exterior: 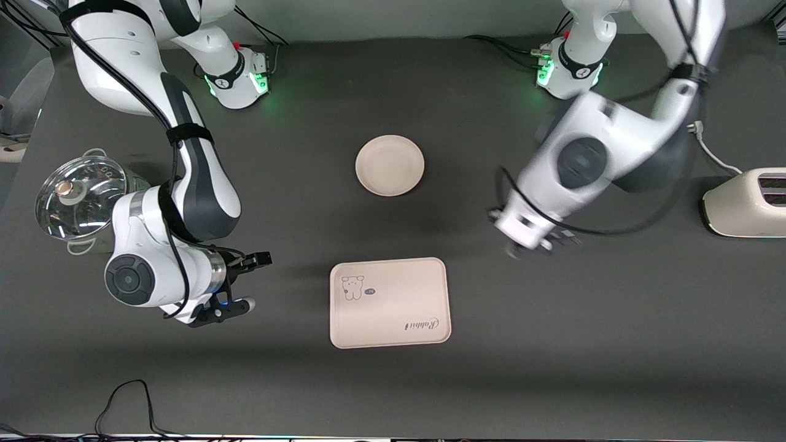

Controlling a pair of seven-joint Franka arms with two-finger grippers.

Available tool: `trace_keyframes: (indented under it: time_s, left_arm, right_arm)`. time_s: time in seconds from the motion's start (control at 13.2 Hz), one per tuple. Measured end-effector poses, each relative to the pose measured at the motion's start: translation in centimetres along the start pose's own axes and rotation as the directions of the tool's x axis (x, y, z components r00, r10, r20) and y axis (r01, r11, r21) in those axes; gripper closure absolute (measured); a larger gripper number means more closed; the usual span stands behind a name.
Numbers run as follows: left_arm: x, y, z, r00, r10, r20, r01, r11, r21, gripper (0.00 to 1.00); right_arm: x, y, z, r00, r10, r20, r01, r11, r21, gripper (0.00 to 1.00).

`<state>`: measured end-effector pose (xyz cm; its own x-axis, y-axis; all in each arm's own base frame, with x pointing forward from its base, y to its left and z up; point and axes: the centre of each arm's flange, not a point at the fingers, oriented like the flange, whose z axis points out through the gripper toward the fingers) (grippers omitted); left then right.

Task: Place bun in plate and plate on tray
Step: 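Carry the bun with the left gripper over the white plate, then lower the bun onto the plate and open the left gripper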

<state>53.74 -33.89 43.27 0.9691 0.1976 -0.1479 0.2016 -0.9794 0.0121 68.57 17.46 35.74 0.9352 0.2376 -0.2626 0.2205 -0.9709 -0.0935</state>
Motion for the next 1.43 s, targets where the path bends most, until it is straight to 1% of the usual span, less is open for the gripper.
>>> trace_keyframes:
  time_s: [0.15, 0.3, 0.38, 0.45, 0.6, 0.68, 0.75, 0.83, 0.98, 1.06, 1.13, 1.21, 1.28, 1.36, 1.43]
  left_arm:
    - [-6.9, 6.8, 0.7, 0.999, -0.046, -0.006, 0.046, 0.997, -0.058, 0.89]
    - [-12.7, 12.2, 3.3, 0.997, -0.079, -0.004, 0.078, 0.990, -0.116, 0.89]
    - [-15.4, 14.5, 5.4, 0.996, -0.085, -0.007, 0.083, 0.988, -0.128, 0.89]
    - [-18.1, 16.4, 8.0, 0.995, -0.095, -0.024, 0.092, 0.989, -0.120, 0.88]
    - [-21.8, 18.5, 13.9, 0.992, -0.112, -0.063, 0.108, 0.992, -0.059, 0.86]
    - [-22.8, 18.7, 17.2, 0.991, -0.104, -0.079, 0.102, 0.994, -0.026, 0.86]
    - [-23.2, 18.5, 20.1, 0.992, -0.092, -0.087, 0.092, 0.996, -0.012, 0.86]
    - [-23.2, 18.1, 22.3, 0.992, -0.086, -0.092, 0.085, 0.996, -0.013, 0.86]
    - [-22.7, 17.1, 24.9, 0.993, -0.076, -0.095, 0.075, 0.997, -0.011, 0.84]
    - [-22.6, 16.9, 25.2, 0.992, -0.076, -0.097, 0.075, 0.997, -0.010, 0.80]
    - [-22.5, 16.8, 25.1, 0.992, -0.076, -0.099, 0.075, 0.997, -0.011, 0.80]
    - [-22.4, 16.9, 25.0, 0.992, -0.075, -0.101, 0.074, 0.997, -0.012, 0.73]
    - [-22.4, 16.9, 24.9, 0.992, -0.073, -0.105, 0.072, 0.997, -0.013, 0.64]
    - [-22.4, 16.9, 24.9, 0.992, -0.068, -0.110, 0.067, 0.998, -0.013, 0.55]
    - [-22.4, 16.9, 24.9, 0.991, -0.064, -0.115, 0.063, 0.998, -0.011, 0.43]
  right_arm:
    - [0.0, 0.1, 0.0, 1.000, 0.002, 0.000, -0.002, 1.000, 0.000, 0.00]
    - [0.0, 0.2, 0.0, 1.000, 0.003, 0.000, -0.003, 1.000, 0.000, 0.00]
    - [0.0, 0.2, 0.0, 1.000, 0.003, 0.000, -0.003, 1.000, 0.000, 0.00]
    - [0.0, 0.2, 0.0, 1.000, 0.004, 0.000, -0.004, 1.000, 0.000, 0.00]
    - [0.0, 0.3, 0.0, 1.000, 0.004, -0.001, -0.004, 1.000, 0.000, 0.00]
    - [0.0, 0.2, 0.0, 1.000, 0.004, 0.000, -0.004, 1.000, 0.000, 0.00]
    - [0.0, 0.2, 0.0, 1.000, 0.003, 0.000, -0.003, 1.000, -0.001, 0.00]
    - [0.0, 0.2, 0.0, 1.000, 0.003, 0.000, -0.003, 1.000, 0.000, 0.00]
    - [0.0, 0.2, -0.1, 1.000, 0.003, -0.002, -0.003, 1.000, 0.000, 0.00]
    - [0.0, 0.2, -0.2, 1.000, 0.003, -0.002, -0.003, 1.000, -0.001, 0.00]
    - [0.0, 0.1, -0.2, 1.000, 0.002, -0.003, -0.002, 1.000, 0.000, 0.00]
    - [-0.1, 0.1, -0.2, 1.000, 0.002, 0.001, -0.002, 1.000, 0.000, 0.00]
    - [-0.2, 0.2, -0.1, 1.000, 0.003, 0.013, -0.003, 1.000, 0.002, 0.00]
    - [-0.3, 0.2, -0.1, 1.000, 0.004, 0.018, -0.004, 1.000, 0.002, 0.00]
    - [-0.3, 0.1, -0.2, 1.000, 0.003, 0.017, -0.003, 1.000, 0.002, 0.00]
